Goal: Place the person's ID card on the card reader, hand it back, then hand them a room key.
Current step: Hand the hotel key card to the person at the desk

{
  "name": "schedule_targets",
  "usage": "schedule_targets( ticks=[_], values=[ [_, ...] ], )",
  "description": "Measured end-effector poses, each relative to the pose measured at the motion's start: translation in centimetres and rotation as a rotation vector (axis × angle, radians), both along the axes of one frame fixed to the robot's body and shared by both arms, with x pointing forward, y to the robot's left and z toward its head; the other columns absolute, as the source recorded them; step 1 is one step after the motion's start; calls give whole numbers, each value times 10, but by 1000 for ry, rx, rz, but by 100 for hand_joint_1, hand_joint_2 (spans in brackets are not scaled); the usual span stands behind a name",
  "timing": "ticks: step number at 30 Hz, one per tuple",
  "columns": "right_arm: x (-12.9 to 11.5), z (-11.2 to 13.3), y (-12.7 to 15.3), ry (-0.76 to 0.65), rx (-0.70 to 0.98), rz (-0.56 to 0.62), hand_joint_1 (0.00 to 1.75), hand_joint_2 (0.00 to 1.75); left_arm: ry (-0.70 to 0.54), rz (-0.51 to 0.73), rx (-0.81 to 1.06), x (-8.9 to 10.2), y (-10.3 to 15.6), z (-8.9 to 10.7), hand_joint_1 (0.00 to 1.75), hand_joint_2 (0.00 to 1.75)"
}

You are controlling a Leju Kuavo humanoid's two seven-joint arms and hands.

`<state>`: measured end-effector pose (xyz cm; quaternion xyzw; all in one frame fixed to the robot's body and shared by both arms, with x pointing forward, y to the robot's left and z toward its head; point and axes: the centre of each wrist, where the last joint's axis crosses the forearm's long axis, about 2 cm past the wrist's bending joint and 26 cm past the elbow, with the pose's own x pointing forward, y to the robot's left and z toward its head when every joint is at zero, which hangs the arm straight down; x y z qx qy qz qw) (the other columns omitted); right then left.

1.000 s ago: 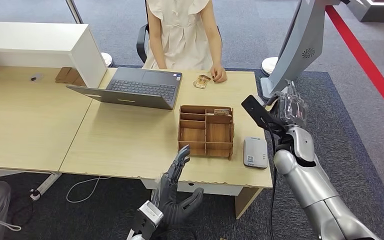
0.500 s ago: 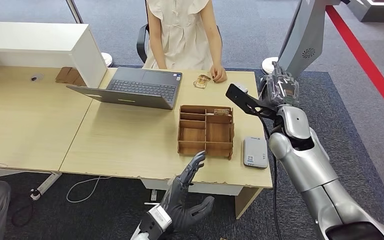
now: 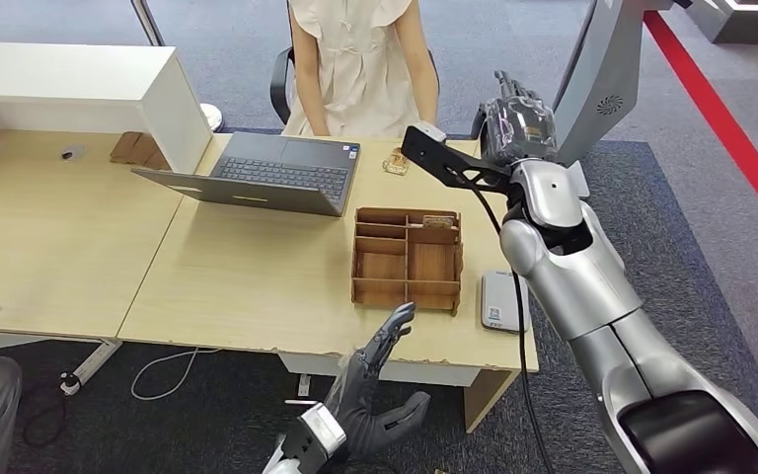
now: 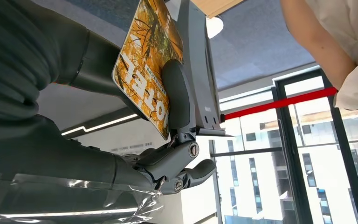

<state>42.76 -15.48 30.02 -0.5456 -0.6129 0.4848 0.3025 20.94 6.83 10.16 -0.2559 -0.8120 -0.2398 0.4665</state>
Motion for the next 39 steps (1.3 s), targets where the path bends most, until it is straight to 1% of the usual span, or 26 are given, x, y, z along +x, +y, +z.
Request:
schedule_targets(
  ticks=[5,10,35,36,39],
  values=[
    [4,8,8,-5,-20,-3,175,175,-6,-10,-6,0,-1,-1,0,175],
    [6,10,14,-1,-26,1,175,175,-8,-19,-2,-1,-3,-1,0,175],
    [9,-4,24,38,-83,12,175,175,-8,13,9,0,-3,-2,0,175],
    [9,-4,24,40,-84,12,151,175,-7,14,11,0,-3,-2,0,175],
    [9,-7,24,45,-89,11,20,175,-1,19,16,0,-3,-2,0,175]
  ],
)
